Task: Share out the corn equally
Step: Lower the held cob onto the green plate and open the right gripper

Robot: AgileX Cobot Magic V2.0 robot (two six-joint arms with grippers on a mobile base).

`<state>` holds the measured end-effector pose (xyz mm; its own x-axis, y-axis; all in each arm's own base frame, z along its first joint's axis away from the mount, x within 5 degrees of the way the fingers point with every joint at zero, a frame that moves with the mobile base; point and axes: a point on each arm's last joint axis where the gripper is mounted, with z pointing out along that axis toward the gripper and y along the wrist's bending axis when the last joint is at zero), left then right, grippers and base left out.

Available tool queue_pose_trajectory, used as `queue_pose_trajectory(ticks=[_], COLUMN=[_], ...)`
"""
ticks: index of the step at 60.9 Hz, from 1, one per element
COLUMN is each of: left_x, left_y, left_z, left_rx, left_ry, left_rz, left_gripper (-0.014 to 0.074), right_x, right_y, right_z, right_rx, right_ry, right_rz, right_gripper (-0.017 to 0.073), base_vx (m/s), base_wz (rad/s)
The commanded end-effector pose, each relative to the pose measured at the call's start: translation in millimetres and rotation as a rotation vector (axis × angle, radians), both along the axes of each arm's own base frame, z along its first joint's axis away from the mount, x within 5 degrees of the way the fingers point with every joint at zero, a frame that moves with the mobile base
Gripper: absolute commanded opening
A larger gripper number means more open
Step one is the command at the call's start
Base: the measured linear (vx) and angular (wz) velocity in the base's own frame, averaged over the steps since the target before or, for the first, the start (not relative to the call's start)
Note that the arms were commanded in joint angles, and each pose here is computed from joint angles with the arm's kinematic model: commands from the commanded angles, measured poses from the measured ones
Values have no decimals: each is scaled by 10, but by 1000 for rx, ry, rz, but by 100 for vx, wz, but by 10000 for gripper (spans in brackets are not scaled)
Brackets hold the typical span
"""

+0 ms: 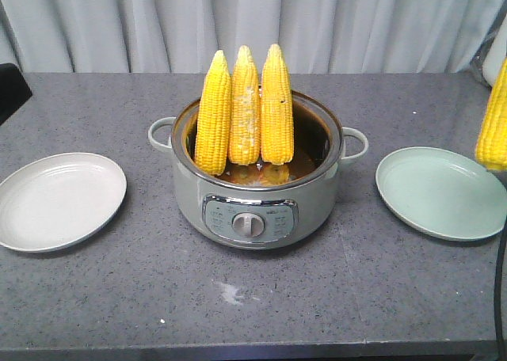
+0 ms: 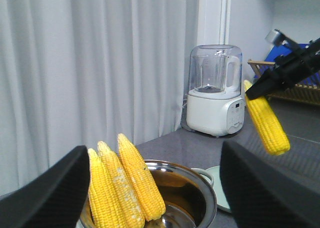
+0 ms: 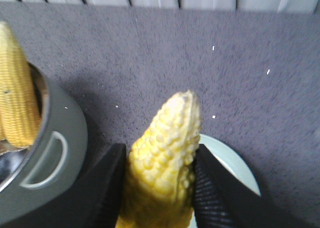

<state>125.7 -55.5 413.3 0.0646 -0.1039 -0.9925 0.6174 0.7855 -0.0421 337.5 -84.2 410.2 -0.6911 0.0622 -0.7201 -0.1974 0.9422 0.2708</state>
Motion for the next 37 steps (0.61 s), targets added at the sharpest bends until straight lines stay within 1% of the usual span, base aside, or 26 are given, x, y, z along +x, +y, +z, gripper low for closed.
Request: queue_pose_trajectory(ticks=[1,9,16,21,30,37], left_x=[-1,-1,-3,-3,-3,-3], left_y=[15,15,13,13,13,13], left_z=[131,131,131,131,131,131], left_rx=[-60,-60,-60,-60,-60,-60], left_ry=[-25,-25,-24,-24,-24,-24], left_rz=[11,11,9,9,9,9], left_gripper=[516,516,516,516,516,516], right_x=[167,479,645,700,746,764], right_y=[-48,-150,-210,-233,-252,-265], right_z=[-40,-471,-757,-881,-989,-1047], right_rx=[63,149,180,173,171,164], right_ry=[-40,45,92,110,127,140], right_rz=[-24,-27,-23,-6,4,7], right_gripper=[-4,-2,0,2,18,53], base_vx=[0,0,0,0,0,0], base_wz=[0,0,0,0,0,0])
